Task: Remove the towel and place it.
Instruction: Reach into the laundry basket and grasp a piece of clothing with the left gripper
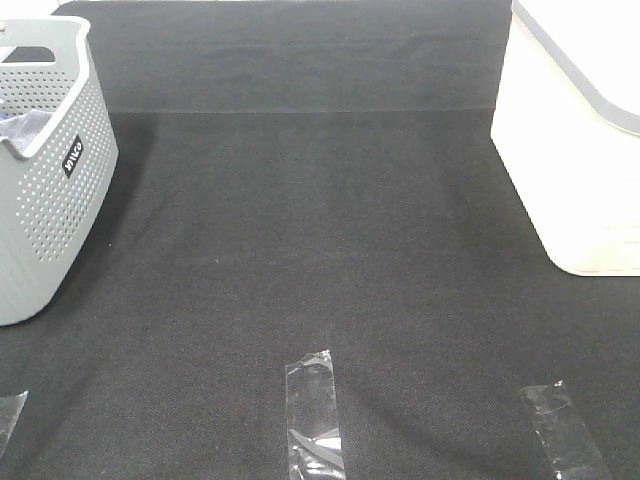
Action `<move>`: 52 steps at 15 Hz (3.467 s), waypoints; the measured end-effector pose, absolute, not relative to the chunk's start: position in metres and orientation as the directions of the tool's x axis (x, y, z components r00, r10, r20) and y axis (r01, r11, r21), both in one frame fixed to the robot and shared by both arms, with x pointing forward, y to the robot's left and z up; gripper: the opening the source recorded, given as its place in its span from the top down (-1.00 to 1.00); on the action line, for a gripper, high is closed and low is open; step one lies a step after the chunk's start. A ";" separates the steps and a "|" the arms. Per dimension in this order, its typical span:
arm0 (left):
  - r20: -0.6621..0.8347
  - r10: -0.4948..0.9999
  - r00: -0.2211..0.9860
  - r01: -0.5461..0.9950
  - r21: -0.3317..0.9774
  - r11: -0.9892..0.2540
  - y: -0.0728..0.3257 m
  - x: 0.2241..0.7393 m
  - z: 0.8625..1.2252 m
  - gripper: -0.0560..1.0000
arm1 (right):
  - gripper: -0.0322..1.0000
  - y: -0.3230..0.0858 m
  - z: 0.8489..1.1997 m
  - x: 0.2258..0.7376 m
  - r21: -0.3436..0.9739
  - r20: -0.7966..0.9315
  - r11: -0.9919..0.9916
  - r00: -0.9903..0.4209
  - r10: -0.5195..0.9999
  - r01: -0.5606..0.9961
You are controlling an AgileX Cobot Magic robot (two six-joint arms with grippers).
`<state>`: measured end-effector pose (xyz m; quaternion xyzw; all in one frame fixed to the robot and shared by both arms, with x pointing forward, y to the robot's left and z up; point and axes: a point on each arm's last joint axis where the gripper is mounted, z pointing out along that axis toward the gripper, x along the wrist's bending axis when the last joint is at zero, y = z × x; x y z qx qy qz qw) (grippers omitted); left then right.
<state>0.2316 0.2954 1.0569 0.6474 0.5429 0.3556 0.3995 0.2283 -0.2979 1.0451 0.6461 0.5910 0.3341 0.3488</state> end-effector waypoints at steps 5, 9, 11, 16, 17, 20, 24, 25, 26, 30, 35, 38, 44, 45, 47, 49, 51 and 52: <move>0.027 0.987 0.158 0.419 0.903 -0.091 0.295 0.232 1.057 -0.12 | -0.34 -0.298 1.045 0.228 0.846 0.019 -0.058 0.078 0.997 0.531; 0.027 0.987 0.158 0.419 0.903 -0.091 0.295 0.232 1.057 -0.12 | -0.34 -0.298 1.045 0.228 0.846 0.019 -0.058 0.078 0.997 0.531; 0.027 0.987 0.158 0.419 0.903 -0.091 0.295 0.232 1.057 -0.12 | -0.34 -0.298 1.045 0.228 0.846 0.019 -0.058 0.078 0.997 0.531; 0.027 0.987 0.158 0.419 0.903 -0.091 0.295 0.232 1.057 -0.12 | -0.34 -0.298 1.045 0.228 0.846 0.019 -0.058 0.078 0.997 0.531; 0.027 0.987 0.158 0.419 0.903 -0.091 0.295 0.232 1.057 -0.12 | -0.34 -0.298 1.045 0.228 0.846 0.019 -0.058 0.078 0.997 0.531; 0.027 0.987 0.158 0.419 0.903 -0.091 0.295 0.232 1.057 -0.12 | -0.34 -0.298 1.045 0.228 0.846 0.019 -0.058 0.078 0.997 0.531; 0.027 0.987 0.158 0.419 0.903 -0.091 0.295 0.232 1.057 -0.12 | -0.34 -0.298 1.045 0.228 0.846 0.019 -0.058 0.078 0.997 0.531; 0.027 0.987 0.158 0.419 0.903 -0.091 0.295 0.232 1.057 -0.12 | -0.34 -0.298 1.045 0.228 0.846 0.019 -0.058 0.078 0.997 0.531; 0.027 0.987 0.158 0.419 0.903 -0.091 0.295 0.232 1.057 -0.12 | -0.34 -0.298 1.045 0.228 0.846 0.019 -0.058 0.078 0.997 0.531; 0.027 0.987 0.158 0.419 0.903 -0.091 0.295 0.232 1.057 -0.12 | -0.34 -0.298 1.045 0.228 0.846 0.019 -0.058 0.078 0.997 0.531; 0.027 0.987 0.158 0.419 0.903 -0.091 0.295 0.232 1.057 -0.12 | -0.34 -0.298 1.045 0.228 0.846 0.019 -0.058 0.078 0.997 0.531; 0.027 0.987 0.158 0.419 0.903 -0.091 0.295 0.232 1.057 -0.12 | -0.34 -0.298 1.045 0.228 0.846 0.019 -0.058 0.078 0.997 0.531; 0.027 0.987 0.158 0.419 0.903 -0.091 0.295 0.232 1.057 -0.12 | -0.34 -0.298 1.045 0.228 0.846 0.019 -0.058 0.078 0.997 0.531; 0.027 0.987 0.158 0.419 0.903 -0.091 0.295 0.232 1.057 -0.12 | -0.34 -0.298 1.045 0.228 0.846 0.019 -0.058 0.078 0.997 0.531; 0.027 0.987 0.158 0.419 0.903 -0.091 0.295 0.232 1.057 -0.12 | -0.34 -0.298 1.045 0.228 0.846 0.019 -0.058 0.078 0.997 0.531; 0.027 0.987 0.158 0.419 0.903 -0.091 0.295 0.232 1.057 -0.12 | -0.34 -0.298 1.045 0.228 0.846 0.019 -0.058 0.078 0.997 0.531; 0.027 0.987 0.158 0.419 0.903 -0.091 0.295 0.232 1.057 -0.12 | -0.34 -0.298 1.045 0.228 0.846 0.019 -0.058 0.078 0.997 0.531; 0.027 0.987 0.158 0.419 0.903 -0.091 0.295 0.232 1.057 -0.12 | -0.34 -0.298 1.045 0.228 0.846 0.019 -0.058 0.078 0.997 0.531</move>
